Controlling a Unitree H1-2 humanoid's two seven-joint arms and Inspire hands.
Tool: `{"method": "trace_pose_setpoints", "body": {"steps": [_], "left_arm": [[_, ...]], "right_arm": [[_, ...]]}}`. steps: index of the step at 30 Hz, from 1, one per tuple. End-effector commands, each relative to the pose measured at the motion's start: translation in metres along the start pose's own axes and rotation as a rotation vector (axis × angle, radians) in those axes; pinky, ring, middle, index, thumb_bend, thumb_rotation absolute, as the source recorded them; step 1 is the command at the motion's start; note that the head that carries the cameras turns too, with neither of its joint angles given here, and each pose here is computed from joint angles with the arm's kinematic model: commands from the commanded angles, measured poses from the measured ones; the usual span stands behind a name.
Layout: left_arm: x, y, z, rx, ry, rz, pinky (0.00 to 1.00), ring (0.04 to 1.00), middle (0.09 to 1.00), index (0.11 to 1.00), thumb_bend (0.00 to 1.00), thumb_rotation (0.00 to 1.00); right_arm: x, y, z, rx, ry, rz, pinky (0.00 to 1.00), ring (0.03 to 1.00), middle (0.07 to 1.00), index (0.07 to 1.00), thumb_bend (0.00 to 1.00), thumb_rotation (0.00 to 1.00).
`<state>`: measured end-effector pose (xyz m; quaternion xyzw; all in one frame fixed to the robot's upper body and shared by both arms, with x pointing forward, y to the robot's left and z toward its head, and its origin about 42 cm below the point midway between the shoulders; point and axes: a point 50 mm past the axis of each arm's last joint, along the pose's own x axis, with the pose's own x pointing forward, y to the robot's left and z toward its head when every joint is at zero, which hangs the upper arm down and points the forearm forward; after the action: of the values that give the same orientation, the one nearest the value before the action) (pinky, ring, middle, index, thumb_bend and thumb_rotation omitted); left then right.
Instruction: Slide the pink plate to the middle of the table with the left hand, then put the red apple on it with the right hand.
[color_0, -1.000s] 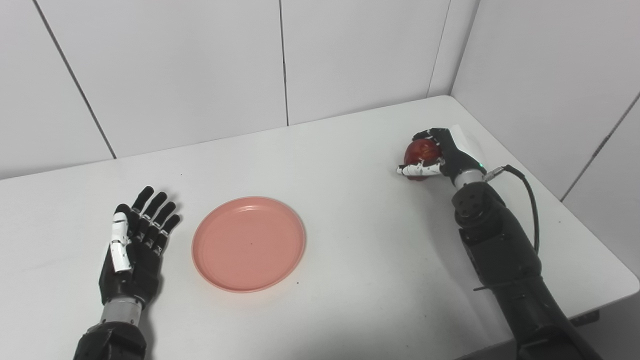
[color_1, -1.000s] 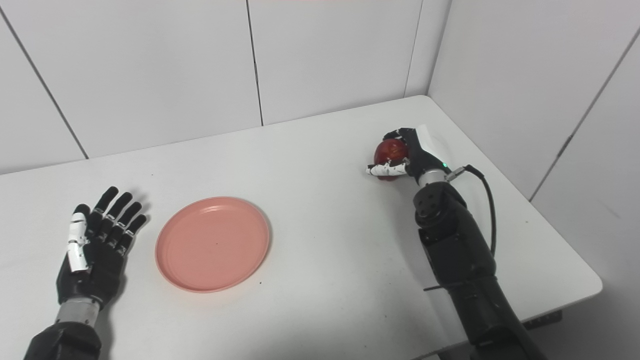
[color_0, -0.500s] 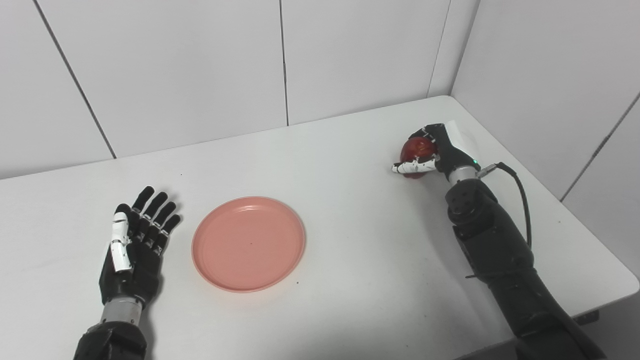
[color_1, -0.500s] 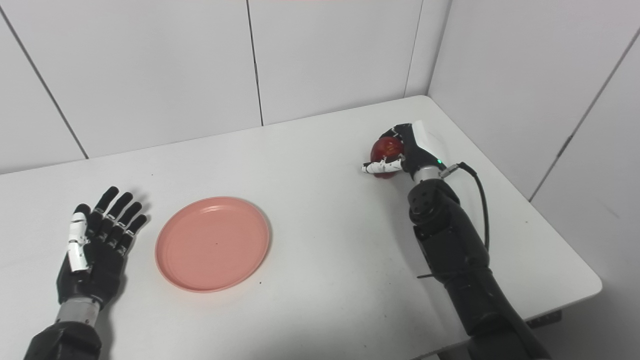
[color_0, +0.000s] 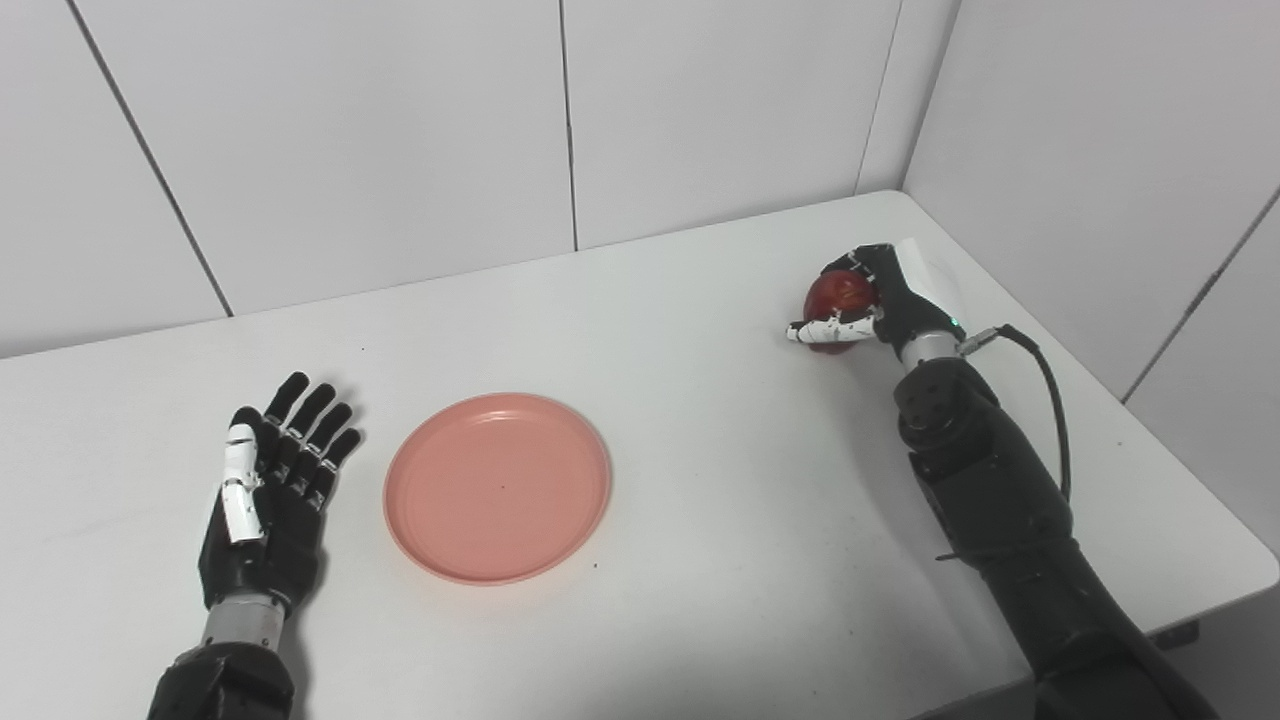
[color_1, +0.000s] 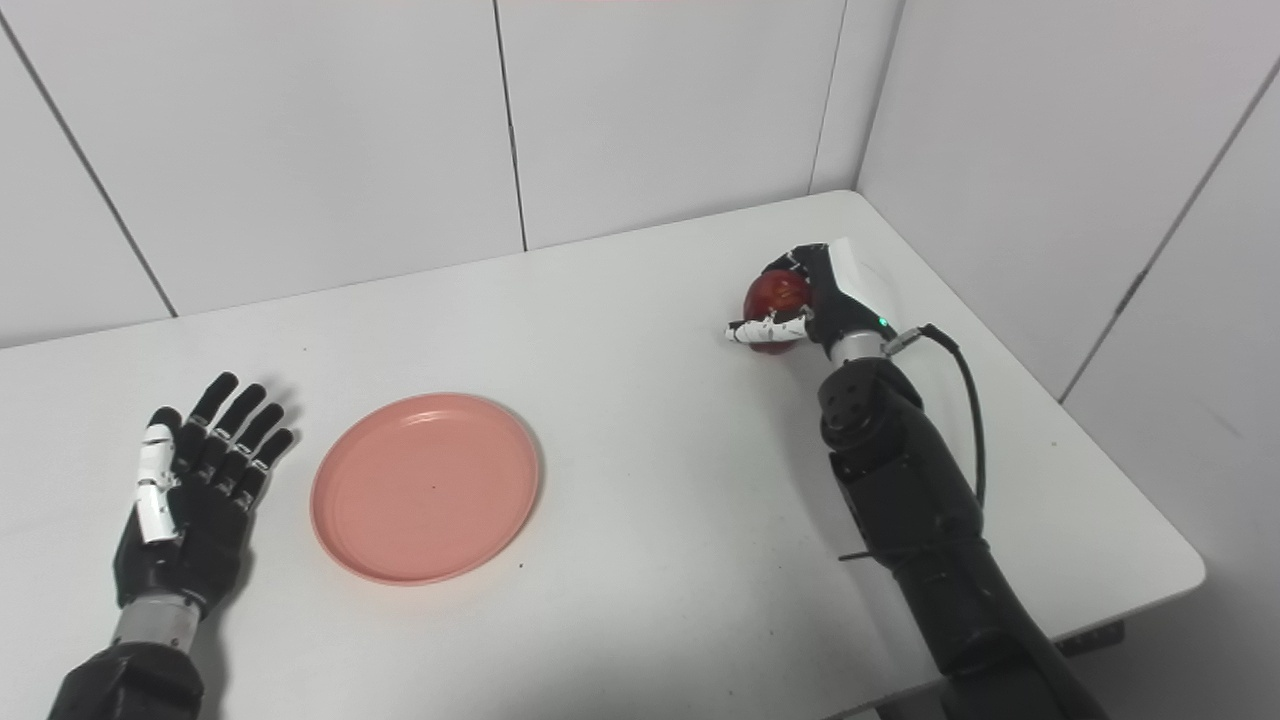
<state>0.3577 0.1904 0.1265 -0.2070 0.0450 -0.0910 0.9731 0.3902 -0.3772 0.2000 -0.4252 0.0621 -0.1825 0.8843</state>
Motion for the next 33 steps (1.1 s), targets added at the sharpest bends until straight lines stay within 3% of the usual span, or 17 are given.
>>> {"method": "trace_pose_setpoints", "body": {"steps": [1, 16, 33], "left_arm": [[-0.004, 0.003, -0.014, -0.006, 0.065, 0.031, 0.87, 0.87, 0.869, 0.851, 0.36, 1.0], [-0.005, -0.005, -0.015, 0.01, 0.059, 0.035, 0.86, 0.865, 0.869, 0.85, 0.36, 1.0], [-0.006, -0.028, -0.021, 0.033, 0.043, 0.045, 0.86, 0.867, 0.873, 0.855, 0.37, 1.0]], "right_arm": [[0.007, -0.029, 0.023, -0.006, -0.074, -0.074, 0.4, 0.475, 0.521, 0.486, 0.52, 0.13], [-0.022, -0.045, 0.08, 0.031, -0.236, -0.052, 0.38, 0.445, 0.495, 0.486, 0.51, 0.13], [-0.049, -0.015, 0.154, 0.071, -0.446, 0.081, 0.39, 0.451, 0.49, 0.486, 0.51, 0.13]]}}
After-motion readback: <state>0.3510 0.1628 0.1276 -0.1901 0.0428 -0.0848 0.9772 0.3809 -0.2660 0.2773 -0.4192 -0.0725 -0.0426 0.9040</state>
